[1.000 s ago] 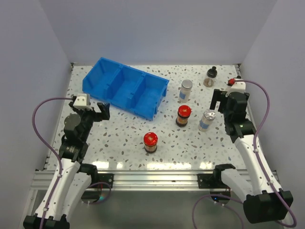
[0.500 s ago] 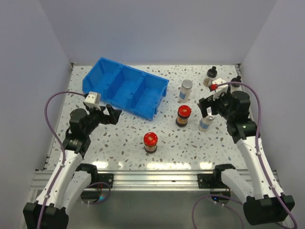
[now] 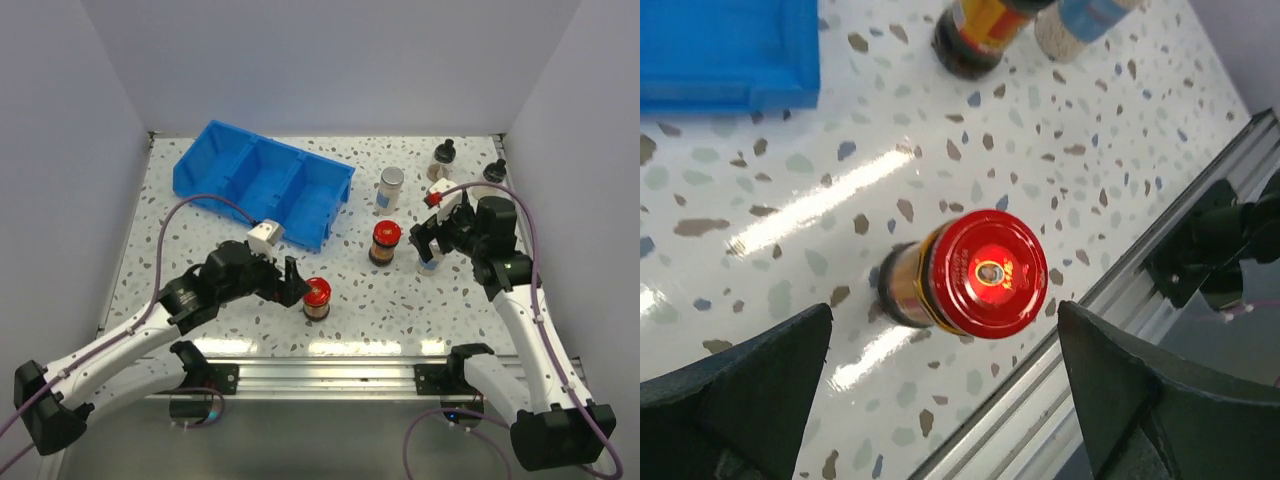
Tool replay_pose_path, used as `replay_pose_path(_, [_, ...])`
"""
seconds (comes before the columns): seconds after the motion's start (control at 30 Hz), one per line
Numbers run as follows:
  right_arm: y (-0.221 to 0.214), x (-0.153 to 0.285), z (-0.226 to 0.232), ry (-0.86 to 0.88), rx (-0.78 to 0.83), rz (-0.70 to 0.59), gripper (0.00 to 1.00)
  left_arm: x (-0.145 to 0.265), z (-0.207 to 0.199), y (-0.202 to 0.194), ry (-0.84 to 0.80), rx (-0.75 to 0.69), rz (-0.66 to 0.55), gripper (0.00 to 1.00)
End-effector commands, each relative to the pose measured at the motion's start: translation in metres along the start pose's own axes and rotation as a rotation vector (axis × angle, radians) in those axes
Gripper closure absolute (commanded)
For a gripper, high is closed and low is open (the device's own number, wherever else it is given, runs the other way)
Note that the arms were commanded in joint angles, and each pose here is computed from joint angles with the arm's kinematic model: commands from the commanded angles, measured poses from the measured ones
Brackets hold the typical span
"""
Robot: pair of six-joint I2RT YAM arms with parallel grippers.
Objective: Organize the condiment bottles
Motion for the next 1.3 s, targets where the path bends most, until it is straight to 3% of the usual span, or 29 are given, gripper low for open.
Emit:
replay_pose_path(0.0, [0.006, 0.004, -0.002, -0.021, 0.034, -0.033, 0.01, -0.002, -0.017, -0.012, 0.100, 0.016, 0.029, 0.01])
replay_pose_path(0.13, [0.004, 0.003, -0.001, -0.009, 0.030, -0.026, 0.01, -0.016, -0.019, -0.032, 0.269, -0.063, 0.111, 0.00])
replay_pose_path(0.33, [0.005, 0.005, 0.001, -0.007, 0.031, -0.034, 0.01, -0.036, -0.020, -0.043, 0.399, -0.165, 0.148, 0.00])
replay_pose_path(0.57, [0.004, 0.005, 0.000, -0.013, 0.031, -0.032, 0.01, -0.056, -0.026, -0.048, 0.393, -0.180, 0.156, 0.00])
replay_pose_path(0.87, [0.003, 0.004, 0.001, -0.008, 0.033, -0.030, 0.01, -0.078, -0.030, -0.050, 0.386, -0.192, 0.143, 0.12])
replay_pose_path(0.97, [0.002, 0.004, 0.001, -0.009, 0.035, -0.028, 0.01, -0.081, -0.031, -0.046, 0.389, -0.196, 0.129, 0.33])
replay_pose_path(1.0, [0.003, 0.004, 0.001, -0.008, 0.036, -0.030, 0.01, -0.080, -0.030, -0.042, 0.399, -0.195, 0.113, 0.52])
replay_pose_path(1.07, [0.003, 0.004, 0.001, -0.008, 0.036, -0.030, 0.01, -0.078, -0.030, -0.033, 0.404, -0.200, 0.088, 0.71])
replay_pose_path(1.1, [0.003, 0.005, 0.001, -0.010, 0.038, -0.030, 0.01, -0.076, -0.029, -0.025, 0.412, -0.197, 0.062, 0.86])
replay_pose_path(1.27, [0.004, 0.006, 0.001, -0.011, 0.039, -0.033, 0.01, -0.059, -0.018, 0.024, 0.418, -0.192, -0.013, 1.00])
Point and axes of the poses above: each gripper's point midway between its finger pads, its own x axis back along the fingers, its own z axis along the line the jaws close on, y = z × x, the point moved 1 cm from there along x, back along the fingers, and after that the axes turned 7 degrees about x, right-handed, at the moved point
